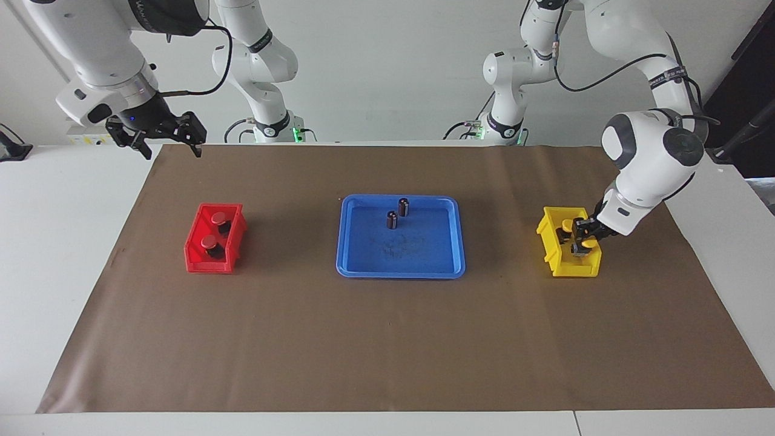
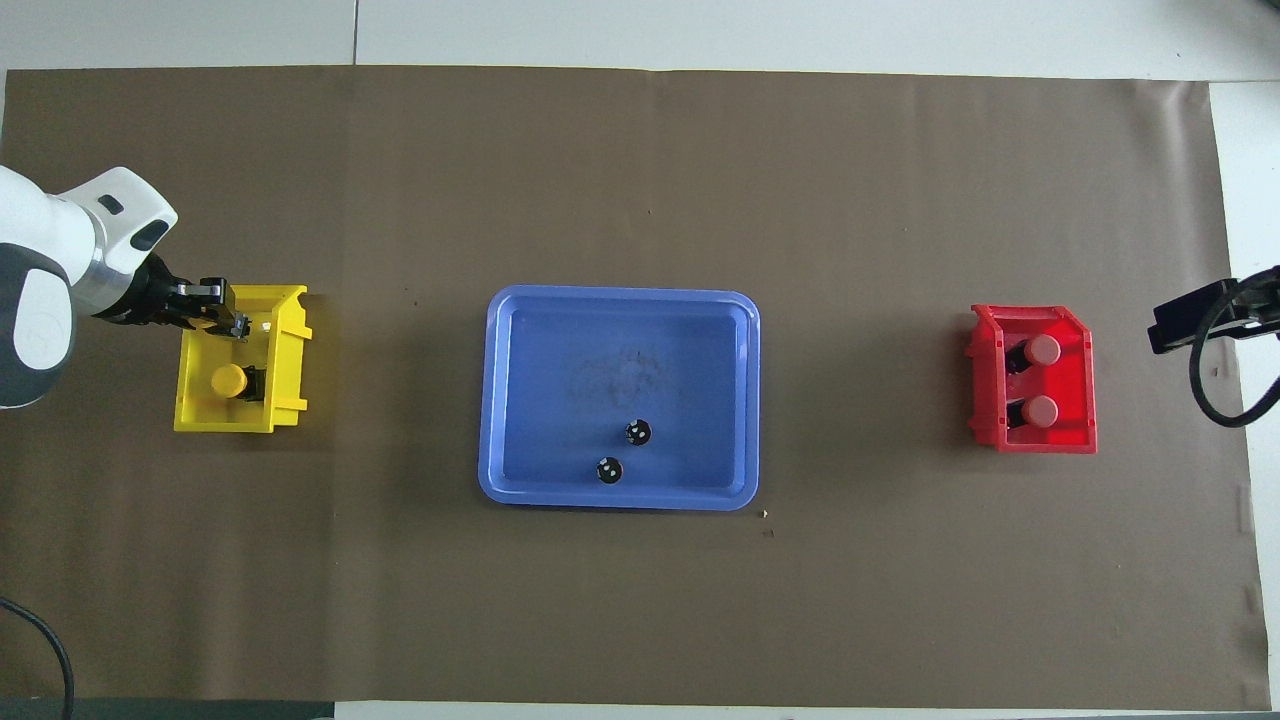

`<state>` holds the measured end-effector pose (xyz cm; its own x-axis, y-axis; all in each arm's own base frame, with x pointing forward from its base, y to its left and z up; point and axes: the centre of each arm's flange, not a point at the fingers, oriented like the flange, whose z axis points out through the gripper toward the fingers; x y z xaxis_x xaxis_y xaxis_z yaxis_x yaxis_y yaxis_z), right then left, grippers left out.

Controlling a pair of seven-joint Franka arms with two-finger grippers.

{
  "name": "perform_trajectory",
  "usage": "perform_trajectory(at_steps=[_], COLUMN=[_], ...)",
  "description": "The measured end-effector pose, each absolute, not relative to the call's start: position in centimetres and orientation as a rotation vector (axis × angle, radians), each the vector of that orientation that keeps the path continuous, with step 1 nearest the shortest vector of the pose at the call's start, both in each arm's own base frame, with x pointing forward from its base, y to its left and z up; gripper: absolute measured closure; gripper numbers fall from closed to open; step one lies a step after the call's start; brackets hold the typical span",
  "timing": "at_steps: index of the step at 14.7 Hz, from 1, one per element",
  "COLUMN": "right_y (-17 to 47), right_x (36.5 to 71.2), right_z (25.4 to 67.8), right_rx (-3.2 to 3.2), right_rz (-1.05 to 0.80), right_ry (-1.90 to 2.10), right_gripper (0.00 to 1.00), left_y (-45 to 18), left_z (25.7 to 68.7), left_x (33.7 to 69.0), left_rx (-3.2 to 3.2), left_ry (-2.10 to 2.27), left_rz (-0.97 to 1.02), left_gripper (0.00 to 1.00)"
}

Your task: Sort red and yellow buttons by color

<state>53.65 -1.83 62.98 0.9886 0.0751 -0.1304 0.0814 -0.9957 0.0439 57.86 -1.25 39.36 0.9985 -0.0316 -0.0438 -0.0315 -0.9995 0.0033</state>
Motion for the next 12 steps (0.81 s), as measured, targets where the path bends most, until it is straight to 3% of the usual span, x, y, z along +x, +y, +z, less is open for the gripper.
perform_trajectory(at_steps=[7,10,11,12], right_y=[-1.5,-1.3,-1.2,-1.2], right_x=[53.3,53.3,53.3,53.3], right_z=[64.1,64.1,64.0,63.9], right_rx=[3.084,3.083,3.083,3.083], right_rz=[-0.163,-0.166,-0.168,-0.170], right_ry=[0.127,0.132,0.133,0.134], right_gripper=[0.00,0.00,0.00,0.00], left_y=[-2.1,-2.1,-2.1,-2.1], left_z=[36.9,36.8,36.8,36.9], left_x=[56.8,56.8,56.8,56.9], left_rx=[3.133,3.133,3.133,3.133], left_ry=[-0.070,-0.070,-0.070,-0.069], left_rz=[-0.032,-0.016,-0.010,-0.007], left_gripper=[0.59,0.51,0.40,0.36])
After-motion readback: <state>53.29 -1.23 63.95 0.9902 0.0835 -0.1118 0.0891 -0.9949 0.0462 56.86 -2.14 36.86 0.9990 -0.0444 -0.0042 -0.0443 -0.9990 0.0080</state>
